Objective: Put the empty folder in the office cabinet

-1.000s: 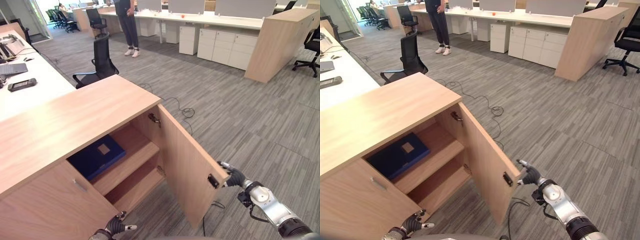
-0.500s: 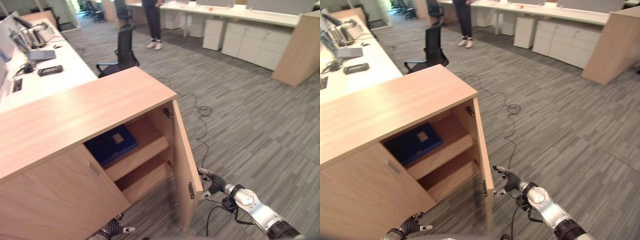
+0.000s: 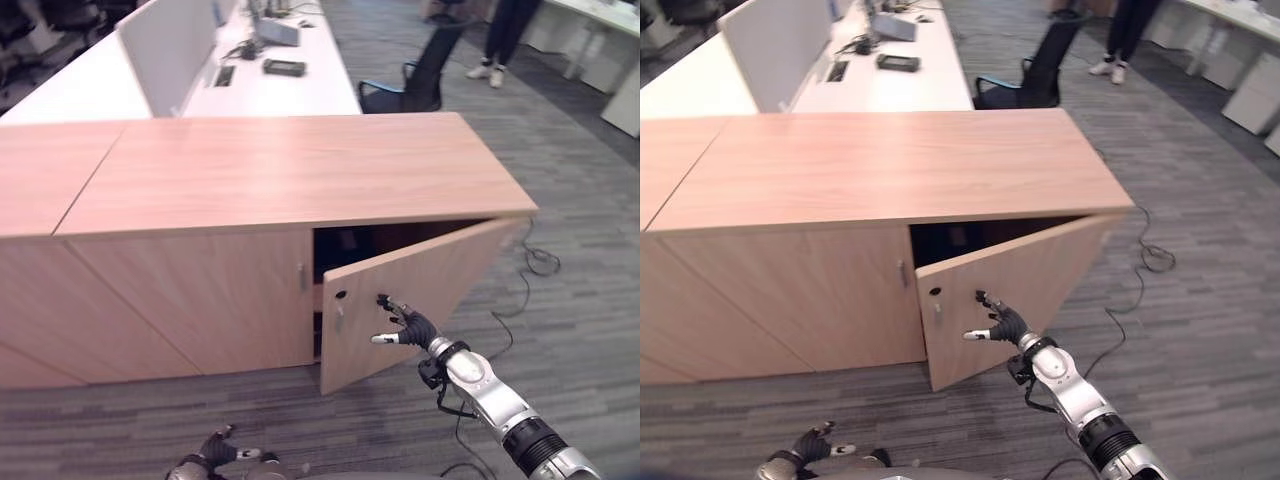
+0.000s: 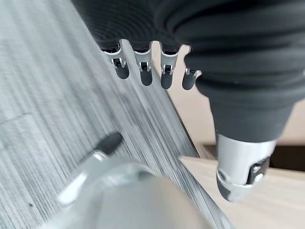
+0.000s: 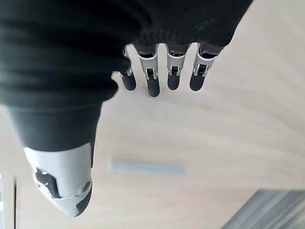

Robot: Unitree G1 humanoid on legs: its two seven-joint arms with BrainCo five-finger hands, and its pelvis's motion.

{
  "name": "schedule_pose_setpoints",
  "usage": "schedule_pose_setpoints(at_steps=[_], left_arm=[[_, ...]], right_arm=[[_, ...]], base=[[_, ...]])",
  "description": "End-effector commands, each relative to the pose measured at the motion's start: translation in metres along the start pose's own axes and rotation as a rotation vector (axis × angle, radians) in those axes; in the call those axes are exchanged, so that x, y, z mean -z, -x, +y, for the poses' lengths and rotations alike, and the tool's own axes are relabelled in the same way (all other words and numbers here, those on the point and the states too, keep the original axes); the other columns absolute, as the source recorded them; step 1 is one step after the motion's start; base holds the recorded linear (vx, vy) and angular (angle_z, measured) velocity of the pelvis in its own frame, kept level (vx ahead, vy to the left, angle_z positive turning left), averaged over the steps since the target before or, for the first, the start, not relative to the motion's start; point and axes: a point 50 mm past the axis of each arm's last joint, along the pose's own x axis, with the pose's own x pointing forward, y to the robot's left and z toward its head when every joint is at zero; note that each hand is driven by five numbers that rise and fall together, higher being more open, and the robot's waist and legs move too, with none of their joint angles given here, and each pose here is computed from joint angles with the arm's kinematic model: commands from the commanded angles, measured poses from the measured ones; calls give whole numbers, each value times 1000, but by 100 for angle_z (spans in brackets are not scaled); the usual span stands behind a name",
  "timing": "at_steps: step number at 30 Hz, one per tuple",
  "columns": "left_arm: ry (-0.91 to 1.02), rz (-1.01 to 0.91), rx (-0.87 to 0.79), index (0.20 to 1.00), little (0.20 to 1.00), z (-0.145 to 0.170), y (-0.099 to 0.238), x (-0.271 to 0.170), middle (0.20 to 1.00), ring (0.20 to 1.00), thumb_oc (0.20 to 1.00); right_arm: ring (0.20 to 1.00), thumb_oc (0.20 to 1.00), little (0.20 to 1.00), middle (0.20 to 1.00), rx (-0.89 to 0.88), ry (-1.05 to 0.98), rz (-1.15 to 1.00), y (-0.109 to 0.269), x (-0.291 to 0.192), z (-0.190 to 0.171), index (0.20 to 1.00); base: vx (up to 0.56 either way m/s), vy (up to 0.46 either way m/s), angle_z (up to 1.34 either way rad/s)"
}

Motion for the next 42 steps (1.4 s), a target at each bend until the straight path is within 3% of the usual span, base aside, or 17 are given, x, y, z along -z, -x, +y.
schedule_pose_setpoints(at_steps=[1,6,10,18,24,30,34,42], left_arm=[[-45,-88,-13,1000,1000,11,-1,-19,1000,1000,1000],[-24,-203,-24,1000,1000,15,7,-37,1000,1000,1000],[-7,-318,-3,1000,1000,22,19,-54,1000,1000,1000],[5,-326,82,1000,1000,26,37,-39,1000,1000,1000],[0,-335,101,1000,1000,27,42,-40,1000,1000,1000],[11,-360,105,1000,1000,31,48,-44,1000,1000,1000],[17,-240,98,1000,1000,22,33,-20,1000,1000,1000],[24,-264,109,1000,1000,14,31,-28,1000,1000,1000]], right_arm=[[1000,1000,1000,1000,29,-40,-238,-26,-58,-4,1000],[1000,1000,1000,1000,200,-61,-185,-25,-48,-33,1000],[1000,1000,1000,1000,398,-38,-110,-9,-33,-79,1000],[1000,1000,1000,1000,672,-69,74,17,-8,-152,1000],[1000,1000,1000,1000,745,-67,124,31,-4,-177,1000],[1000,1000,1000,1000,771,-84,160,37,3,-184,1000],[1000,1000,1000,1000,746,-95,146,31,4,-175,1000],[1000,1000,1000,1000,580,-169,102,29,28,-112,1000]], base=[[27,211,34],[-21,67,58],[103,-148,69],[82,-90,49],[23,-39,4],[3,-4,1],[0,0,0],[-9,36,-6]])
